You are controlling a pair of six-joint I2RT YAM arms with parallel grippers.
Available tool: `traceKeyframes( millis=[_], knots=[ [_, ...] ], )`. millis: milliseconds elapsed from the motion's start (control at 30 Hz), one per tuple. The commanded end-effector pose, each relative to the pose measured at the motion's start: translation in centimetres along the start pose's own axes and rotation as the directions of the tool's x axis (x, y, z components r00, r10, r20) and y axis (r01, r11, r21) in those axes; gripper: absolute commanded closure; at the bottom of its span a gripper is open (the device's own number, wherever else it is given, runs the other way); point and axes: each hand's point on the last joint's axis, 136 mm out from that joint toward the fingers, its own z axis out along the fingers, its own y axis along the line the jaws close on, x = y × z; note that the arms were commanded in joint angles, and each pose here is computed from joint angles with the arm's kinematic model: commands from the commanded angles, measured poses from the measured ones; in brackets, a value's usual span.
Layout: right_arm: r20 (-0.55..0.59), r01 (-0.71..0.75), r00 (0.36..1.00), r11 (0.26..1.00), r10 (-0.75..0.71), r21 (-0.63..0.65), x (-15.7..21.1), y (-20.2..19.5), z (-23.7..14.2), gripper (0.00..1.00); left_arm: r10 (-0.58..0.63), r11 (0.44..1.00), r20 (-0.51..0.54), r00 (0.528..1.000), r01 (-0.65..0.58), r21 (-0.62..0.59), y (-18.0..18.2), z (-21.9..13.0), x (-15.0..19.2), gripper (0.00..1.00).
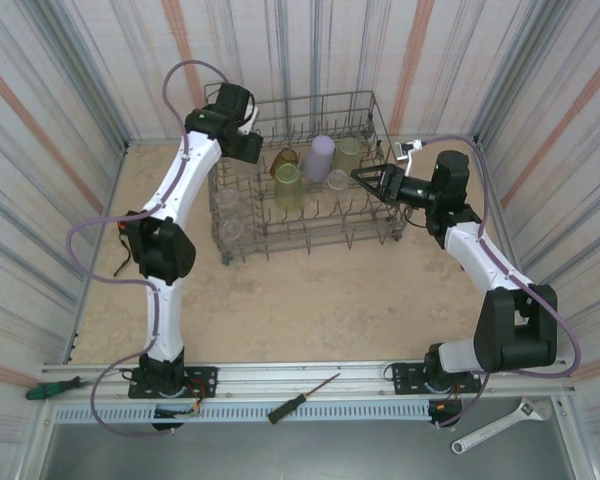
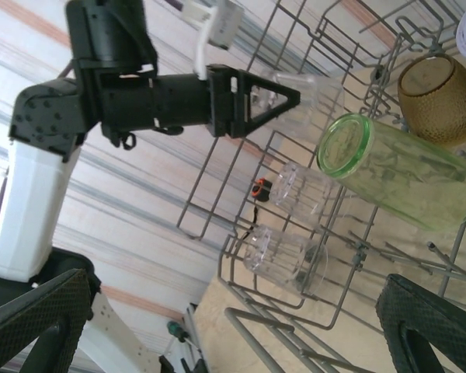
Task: Load the cups into the dish rack
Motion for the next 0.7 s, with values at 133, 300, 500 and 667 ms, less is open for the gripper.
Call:
traceKeyframes(
  millis=[133, 300, 500, 667],
  knots=[
    [0.010, 0.029, 1.000, 1.000, -0.029, 0.010, 0.0, 0.0, -0.6, 0.01, 0.068, 0.989, -0.020, 0.997, -0.070, -0.133, 2.5, -0.5, -0.1, 0.83],
    [0.022, 0.024, 0.999, 0.999, -0.024, 0.021, -0.2, -0.4, -0.8, 0.01, 0.118, 0.979, -0.053, 0.992, -0.125, -0.162, 2.5, 0.6, 0.4, 0.83],
    [0.036, 0.001, 0.999, 0.999, -0.003, 0.047, 0.1, -1.3, -0.9, 0.01, 0.167, 0.964, -0.095, 0.981, -0.183, -0.191, 2.5, 2.2, 0.7, 0.83],
    [0.042, -0.008, 0.999, 0.999, 0.007, 0.033, 0.0, -1.0, -0.9, 0.01, 0.181, 0.964, -0.133, 0.974, -0.203, -0.171, 2.1, 3.5, 1.5, 0.83]
  ],
)
